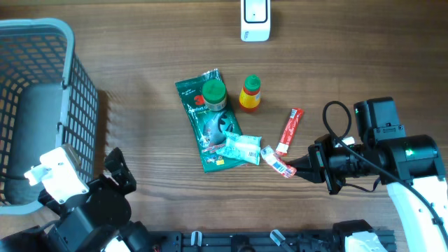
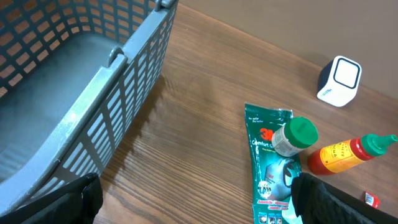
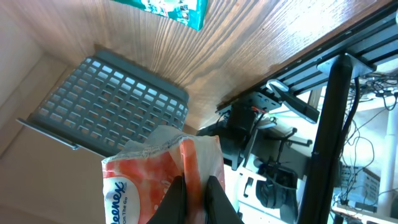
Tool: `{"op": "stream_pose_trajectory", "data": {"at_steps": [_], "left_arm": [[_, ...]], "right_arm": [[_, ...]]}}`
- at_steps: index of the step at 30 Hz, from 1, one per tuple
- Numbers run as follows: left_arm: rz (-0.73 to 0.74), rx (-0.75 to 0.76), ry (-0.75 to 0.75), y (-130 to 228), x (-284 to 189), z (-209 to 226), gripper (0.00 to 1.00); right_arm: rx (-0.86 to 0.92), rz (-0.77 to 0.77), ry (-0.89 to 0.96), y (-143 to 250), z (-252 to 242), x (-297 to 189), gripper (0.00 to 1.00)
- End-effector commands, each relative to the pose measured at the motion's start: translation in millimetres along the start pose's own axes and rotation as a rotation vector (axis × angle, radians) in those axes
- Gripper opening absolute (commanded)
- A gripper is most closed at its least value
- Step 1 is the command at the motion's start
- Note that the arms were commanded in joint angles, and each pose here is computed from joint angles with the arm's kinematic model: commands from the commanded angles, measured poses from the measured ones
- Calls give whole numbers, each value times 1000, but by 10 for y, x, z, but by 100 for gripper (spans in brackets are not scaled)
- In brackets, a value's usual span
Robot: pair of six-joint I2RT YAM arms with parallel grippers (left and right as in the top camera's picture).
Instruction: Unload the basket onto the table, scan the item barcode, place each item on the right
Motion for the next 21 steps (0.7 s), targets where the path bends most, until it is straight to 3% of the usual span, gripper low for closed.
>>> {"op": "stream_pose_trajectory", "data": {"at_steps": [1, 6, 12, 16, 19, 21], "left_arm": [[-2, -11, -13, 5, 15, 2, 100], [-2, -11, -13, 5, 15, 2, 100], [-2, -11, -13, 5, 15, 2, 100], [-2, -11, -13, 5, 15, 2, 100], [-2, -11, -13, 5, 15, 2, 100], [-2, -11, -13, 5, 15, 2, 100]], "right_arm": [[-57, -48, -5, -65, 23, -4, 5], [-116, -292, -3, -437, 97, -68, 4], [-446, -457, -8, -655, 315, -167, 4], [-531, -537, -10, -749, 413, -229, 5], [-571, -713, -61, -923, 647, -400, 4], [-704, -854, -108, -1020, 947, -556, 5]]}}
Point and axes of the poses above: each gripper's point midway between its finger pads, its own x axis out along the fingers, its own z axis along the line the jaws close on, y = z × x, the point moved 2 cm from there along -x, back along the fingers, and after that the axes turned 3 degrees about x, right-handed, at the moved point
